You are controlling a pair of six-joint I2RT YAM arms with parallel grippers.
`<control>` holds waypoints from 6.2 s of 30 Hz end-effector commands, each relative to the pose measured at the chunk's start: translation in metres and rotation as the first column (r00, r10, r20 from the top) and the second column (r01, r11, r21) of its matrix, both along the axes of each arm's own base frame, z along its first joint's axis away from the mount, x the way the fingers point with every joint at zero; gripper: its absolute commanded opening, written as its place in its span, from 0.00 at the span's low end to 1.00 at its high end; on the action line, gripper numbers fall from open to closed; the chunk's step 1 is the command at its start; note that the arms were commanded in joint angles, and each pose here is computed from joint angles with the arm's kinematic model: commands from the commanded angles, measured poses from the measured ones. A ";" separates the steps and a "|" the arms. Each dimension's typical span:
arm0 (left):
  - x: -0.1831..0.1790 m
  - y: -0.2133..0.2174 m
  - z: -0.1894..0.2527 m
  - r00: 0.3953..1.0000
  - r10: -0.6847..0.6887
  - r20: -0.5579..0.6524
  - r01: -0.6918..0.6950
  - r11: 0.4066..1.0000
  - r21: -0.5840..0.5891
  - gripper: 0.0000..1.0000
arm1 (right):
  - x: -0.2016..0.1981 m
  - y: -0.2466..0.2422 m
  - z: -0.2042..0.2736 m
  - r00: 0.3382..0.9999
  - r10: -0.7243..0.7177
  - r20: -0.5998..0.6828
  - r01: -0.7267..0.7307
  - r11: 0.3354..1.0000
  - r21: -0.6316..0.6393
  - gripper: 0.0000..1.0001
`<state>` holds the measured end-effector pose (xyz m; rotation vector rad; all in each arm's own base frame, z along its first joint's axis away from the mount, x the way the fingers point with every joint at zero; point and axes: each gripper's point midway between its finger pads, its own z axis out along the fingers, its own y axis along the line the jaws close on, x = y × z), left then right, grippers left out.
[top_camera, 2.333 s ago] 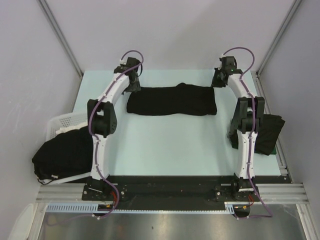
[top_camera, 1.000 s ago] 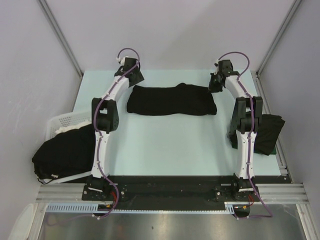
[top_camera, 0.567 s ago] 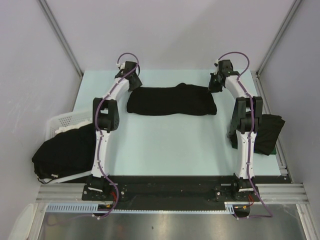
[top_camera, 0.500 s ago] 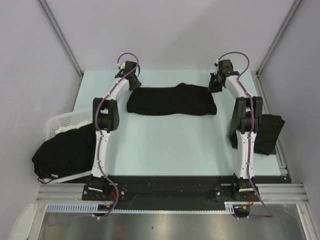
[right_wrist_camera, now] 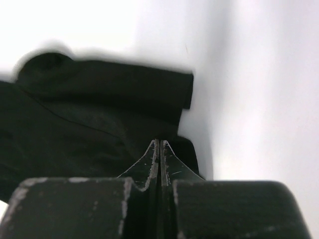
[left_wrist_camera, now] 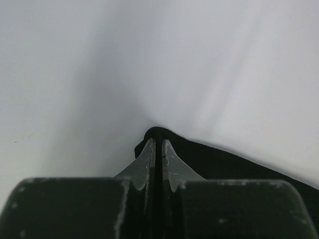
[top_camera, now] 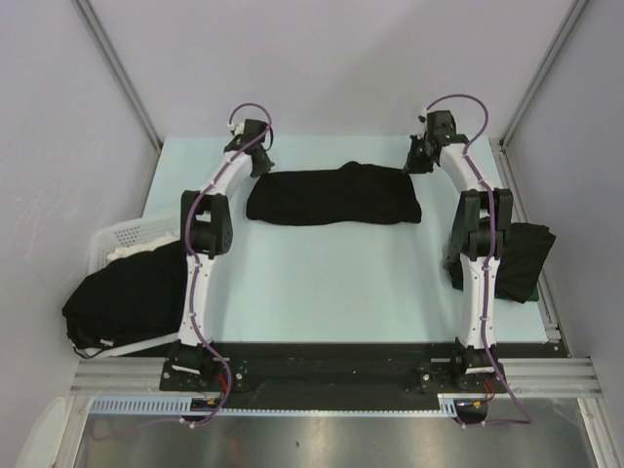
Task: Fold and stack the t-shirts
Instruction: Flatten out the tshirt
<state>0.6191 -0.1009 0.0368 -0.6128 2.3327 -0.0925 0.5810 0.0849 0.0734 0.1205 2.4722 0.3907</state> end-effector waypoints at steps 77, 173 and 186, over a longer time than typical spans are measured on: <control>-0.027 0.025 0.332 0.851 -0.042 0.524 0.060 0.998 -0.018 0.00 | 0.043 -0.057 0.293 0.754 -0.192 0.628 0.196 0.979 0.064 0.00; -0.225 0.032 0.196 0.984 -0.166 -0.059 0.171 0.981 0.092 0.57 | -0.091 0.262 0.050 0.906 0.421 0.037 -0.420 0.888 0.187 0.35; -0.232 0.033 0.202 0.987 -0.156 -0.045 0.160 0.983 0.089 0.57 | -0.107 0.301 0.023 0.857 0.514 0.032 -0.506 0.829 0.238 0.34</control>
